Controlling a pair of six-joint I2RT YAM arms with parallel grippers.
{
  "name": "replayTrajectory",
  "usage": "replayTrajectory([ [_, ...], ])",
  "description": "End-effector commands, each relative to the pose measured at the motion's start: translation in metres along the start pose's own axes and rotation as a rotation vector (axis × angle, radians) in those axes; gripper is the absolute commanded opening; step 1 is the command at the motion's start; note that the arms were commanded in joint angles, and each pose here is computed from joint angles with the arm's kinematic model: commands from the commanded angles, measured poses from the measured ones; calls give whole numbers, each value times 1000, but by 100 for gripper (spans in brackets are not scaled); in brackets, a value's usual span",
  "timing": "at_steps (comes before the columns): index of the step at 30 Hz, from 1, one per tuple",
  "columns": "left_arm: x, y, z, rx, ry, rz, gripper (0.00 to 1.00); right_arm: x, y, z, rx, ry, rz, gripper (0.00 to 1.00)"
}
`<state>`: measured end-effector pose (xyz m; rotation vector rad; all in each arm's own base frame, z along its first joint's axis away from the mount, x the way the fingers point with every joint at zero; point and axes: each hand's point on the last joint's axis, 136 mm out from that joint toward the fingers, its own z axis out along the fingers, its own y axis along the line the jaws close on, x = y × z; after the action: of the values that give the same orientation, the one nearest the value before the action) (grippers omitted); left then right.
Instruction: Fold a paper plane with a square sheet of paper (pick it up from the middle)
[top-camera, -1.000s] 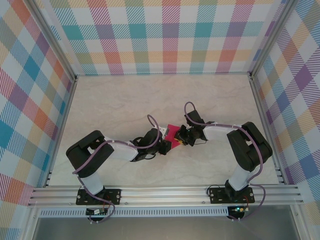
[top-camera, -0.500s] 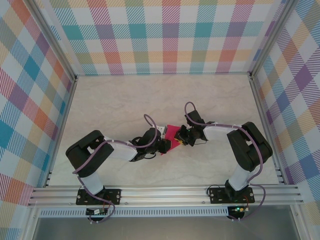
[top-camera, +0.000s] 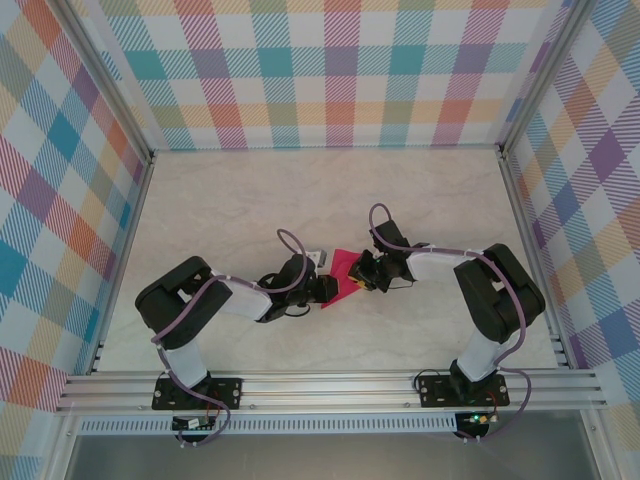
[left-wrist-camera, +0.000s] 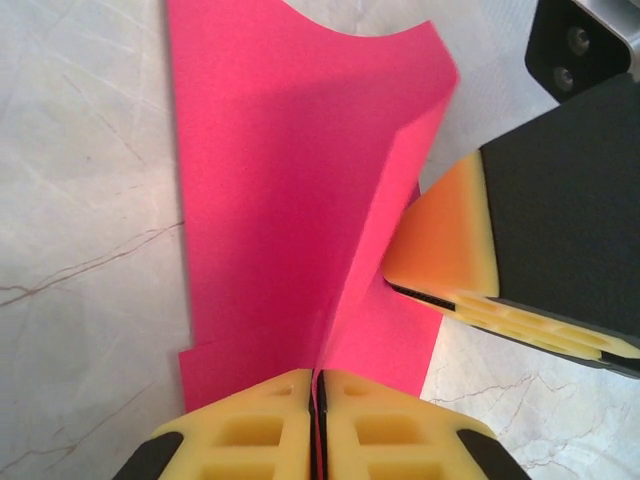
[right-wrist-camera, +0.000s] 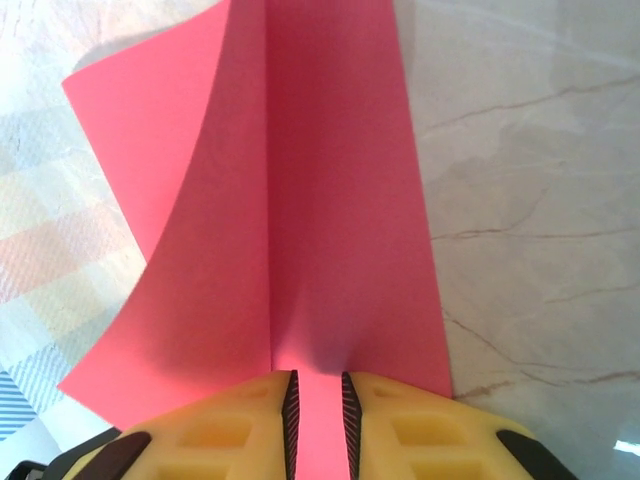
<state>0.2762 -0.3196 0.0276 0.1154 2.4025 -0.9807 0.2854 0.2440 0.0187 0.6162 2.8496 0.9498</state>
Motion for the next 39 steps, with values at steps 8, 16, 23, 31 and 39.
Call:
replayTrajectory([
  [8,5,22,-2,-29,-24,-92,9,-11,23,-19,-9,-35,-225,31],
  [16,7,24,-2,-34,-23,-91,9,-15,31,-10,15,10,-273,39],
  [23,7,23,-2,-31,-22,-92,9,-14,31,-2,30,34,-274,42],
  [31,8,21,-2,-24,-16,-91,11,-12,23,10,79,56,-267,45],
  [39,6,19,-3,-15,-15,-92,16,-13,6,15,161,49,-247,48],
])
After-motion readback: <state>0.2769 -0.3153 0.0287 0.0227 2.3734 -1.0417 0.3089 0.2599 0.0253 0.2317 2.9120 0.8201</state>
